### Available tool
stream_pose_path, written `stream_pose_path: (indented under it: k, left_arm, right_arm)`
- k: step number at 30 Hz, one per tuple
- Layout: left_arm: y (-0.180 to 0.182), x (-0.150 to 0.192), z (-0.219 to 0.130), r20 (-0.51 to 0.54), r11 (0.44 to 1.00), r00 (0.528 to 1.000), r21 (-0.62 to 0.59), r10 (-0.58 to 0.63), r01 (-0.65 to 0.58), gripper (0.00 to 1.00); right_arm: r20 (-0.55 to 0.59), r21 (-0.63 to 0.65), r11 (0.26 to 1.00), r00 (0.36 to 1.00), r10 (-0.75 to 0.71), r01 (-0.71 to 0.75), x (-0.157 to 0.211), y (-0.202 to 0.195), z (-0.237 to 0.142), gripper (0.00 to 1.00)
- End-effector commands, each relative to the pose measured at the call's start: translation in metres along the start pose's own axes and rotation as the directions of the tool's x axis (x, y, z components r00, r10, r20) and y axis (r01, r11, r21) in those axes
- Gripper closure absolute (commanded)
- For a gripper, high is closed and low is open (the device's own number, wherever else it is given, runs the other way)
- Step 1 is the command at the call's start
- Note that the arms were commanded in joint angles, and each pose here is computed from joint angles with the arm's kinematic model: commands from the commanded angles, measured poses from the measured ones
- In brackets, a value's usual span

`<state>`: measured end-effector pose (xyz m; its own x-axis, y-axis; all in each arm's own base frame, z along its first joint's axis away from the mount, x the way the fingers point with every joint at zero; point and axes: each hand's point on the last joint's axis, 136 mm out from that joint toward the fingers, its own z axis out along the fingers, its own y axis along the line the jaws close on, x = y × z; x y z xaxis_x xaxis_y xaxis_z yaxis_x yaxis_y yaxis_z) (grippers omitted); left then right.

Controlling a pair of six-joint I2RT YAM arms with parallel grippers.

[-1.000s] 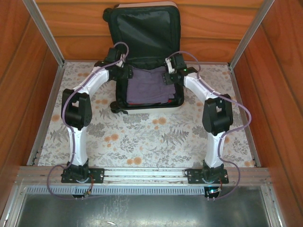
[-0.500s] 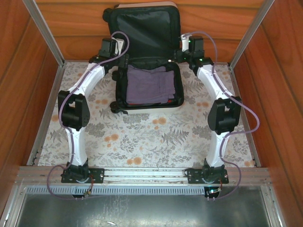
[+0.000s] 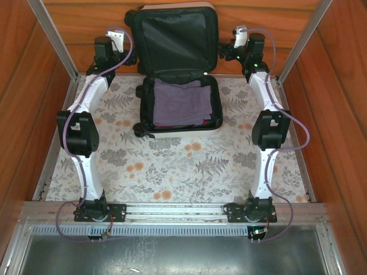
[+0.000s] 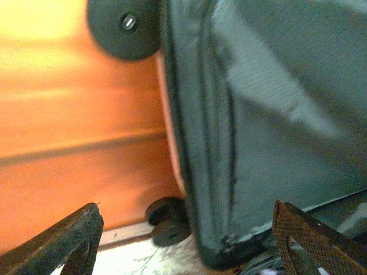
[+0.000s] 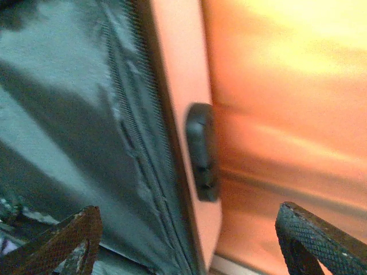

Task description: Pack the luggage

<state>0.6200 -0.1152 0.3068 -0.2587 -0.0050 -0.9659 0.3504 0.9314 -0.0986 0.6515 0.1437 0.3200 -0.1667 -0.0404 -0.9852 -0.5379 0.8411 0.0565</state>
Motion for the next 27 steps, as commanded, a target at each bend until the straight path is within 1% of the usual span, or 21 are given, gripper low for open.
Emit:
stream_pose_path:
  k: [1,5,7,9,11,15,17,19,23,24,27]
  left_arm:
    - [-0.020,-0.007,0.010,0.035,0.993,0.999,0.119,-0.010,0.006,0.19]
    - [-0.021,-0.004,0.019,0.032,0.990,0.999,0.138,-0.025,0.020,0.19]
    - [-0.016,-0.003,0.025,0.034,0.992,0.999,0.121,-0.035,0.031,0.19]
    - [-0.003,-0.004,0.031,0.042,0.994,0.996,0.073,-0.079,0.076,0.19]
    - [0.007,-0.006,0.037,0.051,0.990,0.990,0.066,-0.132,0.128,0.19]
    - [0.025,-0.011,0.050,0.080,0.977,0.974,0.057,-0.210,0.206,0.28]
    - [0.031,-0.013,0.058,0.088,0.965,0.962,0.079,-0.258,0.251,0.34]
    - [0.034,-0.012,0.064,0.089,0.954,0.952,0.098,-0.291,0.283,0.38]
    - [0.030,-0.009,0.075,0.087,0.944,0.946,0.146,-0.311,0.297,0.47]
    - [0.028,-0.008,0.078,0.086,0.943,0.947,0.158,-0.310,0.294,0.50]
    - [0.025,-0.007,0.083,0.091,0.943,0.948,0.169,-0.305,0.288,0.61]
  right_arm:
    - [0.116,-0.159,0.984,0.992,-0.057,0.075,-0.024,0.031,0.004,0.16]
    - [0.177,-0.160,0.982,0.981,-0.075,0.104,-0.029,0.028,0.011,0.18]
    - [0.205,-0.155,0.982,0.976,-0.071,0.104,-0.031,0.026,0.016,0.19]
    - [0.231,-0.135,0.986,0.970,-0.069,0.102,-0.031,0.021,0.020,0.21]
    - [0.251,-0.116,0.988,0.965,-0.071,0.103,-0.030,0.017,0.024,0.24]
    - [0.260,-0.120,0.987,0.963,-0.075,0.110,-0.028,0.018,0.035,0.31]
    - [0.263,-0.122,0.986,0.961,-0.082,0.117,-0.027,0.020,0.041,0.39]
    - [0.272,-0.121,0.984,0.958,-0.094,0.131,-0.027,0.024,0.046,0.49]
    - [0.281,-0.109,0.978,0.950,-0.139,0.176,-0.028,0.033,0.053,0.70]
    - [0.283,-0.108,0.977,0.948,-0.149,0.186,-0.029,0.036,0.055,0.73]
    - [0.278,-0.090,0.975,0.945,-0.172,0.203,-0.028,0.039,0.057,0.82]
